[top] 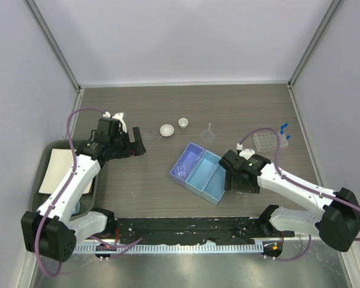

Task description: Organize the chemistry lab equipment

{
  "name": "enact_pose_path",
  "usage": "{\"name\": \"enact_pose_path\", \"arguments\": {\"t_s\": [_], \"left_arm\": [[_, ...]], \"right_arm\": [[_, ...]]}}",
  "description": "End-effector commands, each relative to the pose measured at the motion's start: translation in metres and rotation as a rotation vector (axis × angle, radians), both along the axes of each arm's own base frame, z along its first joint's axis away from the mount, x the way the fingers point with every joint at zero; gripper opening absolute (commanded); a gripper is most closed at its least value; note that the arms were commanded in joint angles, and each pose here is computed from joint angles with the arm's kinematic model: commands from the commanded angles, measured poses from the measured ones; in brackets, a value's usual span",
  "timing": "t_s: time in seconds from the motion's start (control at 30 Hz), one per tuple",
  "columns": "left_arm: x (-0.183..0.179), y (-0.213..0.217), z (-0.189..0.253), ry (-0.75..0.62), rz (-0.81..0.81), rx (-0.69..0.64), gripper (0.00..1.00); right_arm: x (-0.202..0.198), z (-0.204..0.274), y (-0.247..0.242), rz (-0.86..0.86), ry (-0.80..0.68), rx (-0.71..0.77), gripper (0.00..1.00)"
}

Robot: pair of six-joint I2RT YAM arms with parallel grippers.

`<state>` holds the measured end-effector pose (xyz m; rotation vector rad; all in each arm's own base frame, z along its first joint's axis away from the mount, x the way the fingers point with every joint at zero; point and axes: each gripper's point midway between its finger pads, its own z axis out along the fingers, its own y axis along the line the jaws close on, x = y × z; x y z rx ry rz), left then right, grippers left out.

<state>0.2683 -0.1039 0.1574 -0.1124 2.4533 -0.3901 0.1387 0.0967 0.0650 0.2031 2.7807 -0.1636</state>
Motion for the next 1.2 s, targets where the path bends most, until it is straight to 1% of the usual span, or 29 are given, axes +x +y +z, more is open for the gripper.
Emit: {"name": "enact_pose_path", "arguments": {"t_s": [0.0,0.27,0.37,0.57,0.63,0.9,0.93,1.0,1.07,1.1,1.13,1.17], "left_arm": [[0.003,0.001,0.002,-0.022,-0.012,0.008,1.0],[0.003,0.001,0.001,-0.017,-0.013,0.008,1.0],[0.003,0.001,0.001,-0.015,-0.016,0.007,1.0],[0.003,0.001,0.001,-0.017,-0.014,0.007,1.0],[0.002,0.001,0.0,-0.012,-0.017,0.007,1.0],[0.002,0.001,0.0,-0.015,-0.016,0.007,1.0],[0.002,0.001,-0.001,-0.011,-0.015,0.007,1.0],[0.002,0.001,0.0,-0.012,-0.014,0.008,1.0],[0.002,0.001,0.0,-0.014,-0.015,0.009,1.0],[0.002,0.001,0.0,-0.014,-0.016,0.008,1.0],[0.002,0.001,0.0,-0.014,-0.015,0.006,1.0],[0.002,0.001,0.0,-0.013,-0.016,0.005,1.0]], "right_arm": [[0.019,0.003,0.005,-0.038,-0.069,0.004,0.79],[0.015,-0.004,-0.002,-0.053,-0.061,-0.008,0.76],[0.013,-0.004,-0.003,-0.055,-0.056,-0.01,0.72],[0.009,-0.006,-0.005,-0.062,-0.05,-0.006,0.71],[0.01,-0.005,-0.005,-0.065,-0.056,-0.002,0.67],[0.007,-0.007,-0.006,-0.071,-0.049,0.002,0.58],[0.007,-0.008,-0.006,-0.072,-0.049,0.0,0.55],[0.006,-0.008,-0.007,-0.075,-0.045,0.001,0.52],[0.005,-0.009,-0.007,-0.074,-0.041,0.001,0.47],[0.004,-0.009,-0.007,-0.074,-0.041,0.003,0.43],[0.005,-0.009,-0.007,-0.074,-0.042,0.002,0.34],[0.004,-0.008,-0.006,-0.075,-0.043,0.007,0.29]]}}
